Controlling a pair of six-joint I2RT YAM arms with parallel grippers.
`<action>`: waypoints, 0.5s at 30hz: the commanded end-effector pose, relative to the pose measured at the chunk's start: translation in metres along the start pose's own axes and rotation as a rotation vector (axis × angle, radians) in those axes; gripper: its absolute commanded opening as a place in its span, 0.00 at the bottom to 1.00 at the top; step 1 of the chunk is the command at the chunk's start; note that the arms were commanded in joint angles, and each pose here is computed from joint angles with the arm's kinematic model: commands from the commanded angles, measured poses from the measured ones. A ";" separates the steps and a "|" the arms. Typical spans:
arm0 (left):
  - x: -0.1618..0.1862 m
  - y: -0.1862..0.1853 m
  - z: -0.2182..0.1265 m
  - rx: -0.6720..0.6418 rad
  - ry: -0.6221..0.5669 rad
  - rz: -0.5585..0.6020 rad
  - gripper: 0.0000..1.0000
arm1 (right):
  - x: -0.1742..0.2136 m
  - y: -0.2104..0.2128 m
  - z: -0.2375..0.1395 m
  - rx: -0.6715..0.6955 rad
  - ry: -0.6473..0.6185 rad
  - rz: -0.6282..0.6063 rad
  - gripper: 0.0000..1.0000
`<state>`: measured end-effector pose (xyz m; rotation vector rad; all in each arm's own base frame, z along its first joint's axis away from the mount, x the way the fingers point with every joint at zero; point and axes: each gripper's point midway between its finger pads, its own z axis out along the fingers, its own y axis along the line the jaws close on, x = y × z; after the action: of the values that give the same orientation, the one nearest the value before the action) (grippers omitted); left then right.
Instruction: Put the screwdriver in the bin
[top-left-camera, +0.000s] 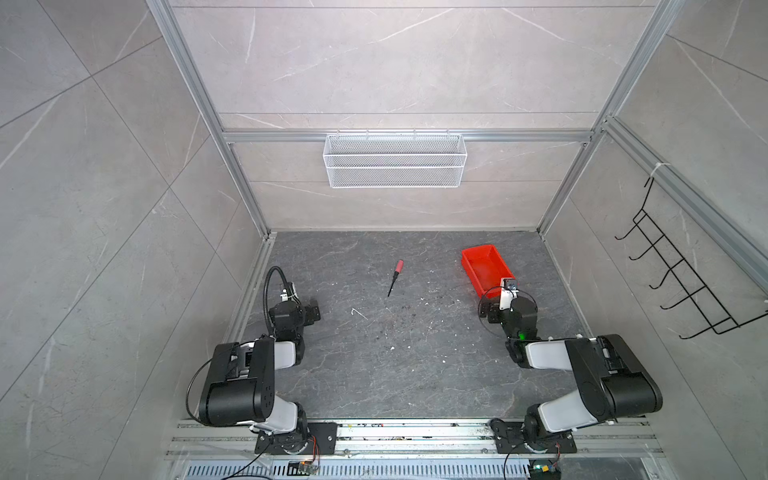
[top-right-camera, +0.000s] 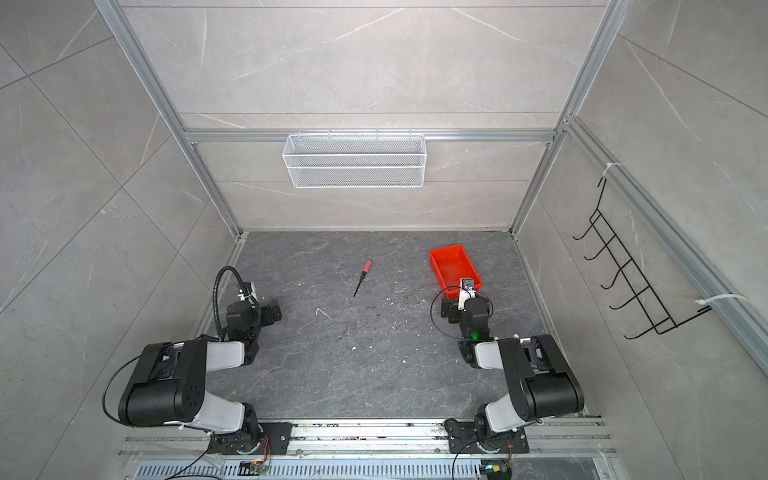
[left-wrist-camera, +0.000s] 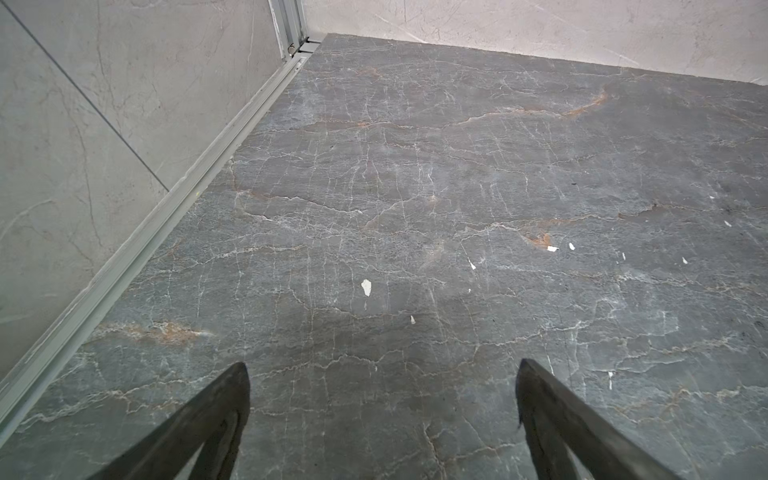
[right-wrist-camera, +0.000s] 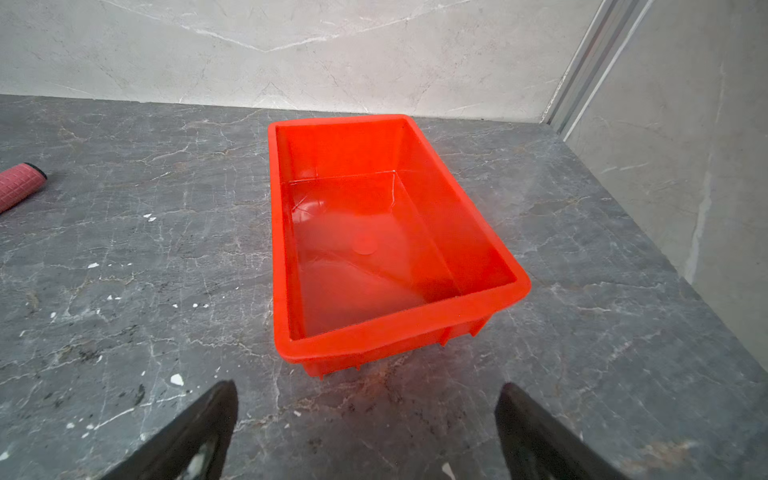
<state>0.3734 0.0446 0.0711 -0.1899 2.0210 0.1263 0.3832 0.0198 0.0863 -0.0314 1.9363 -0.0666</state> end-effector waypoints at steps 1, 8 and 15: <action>-0.018 -0.004 0.000 0.020 -0.066 -0.010 1.00 | -0.008 0.003 0.003 -0.011 -0.017 0.015 0.99; -0.019 -0.004 0.000 0.021 -0.067 -0.010 1.00 | -0.008 0.003 0.003 -0.011 -0.017 0.015 0.99; -0.019 -0.004 0.000 0.020 -0.068 -0.011 1.00 | -0.008 0.003 0.003 -0.011 -0.018 0.015 0.99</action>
<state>0.3734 0.0447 0.0710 -0.1907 2.0213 0.1263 0.3832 0.0198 0.0863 -0.0314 1.9363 -0.0666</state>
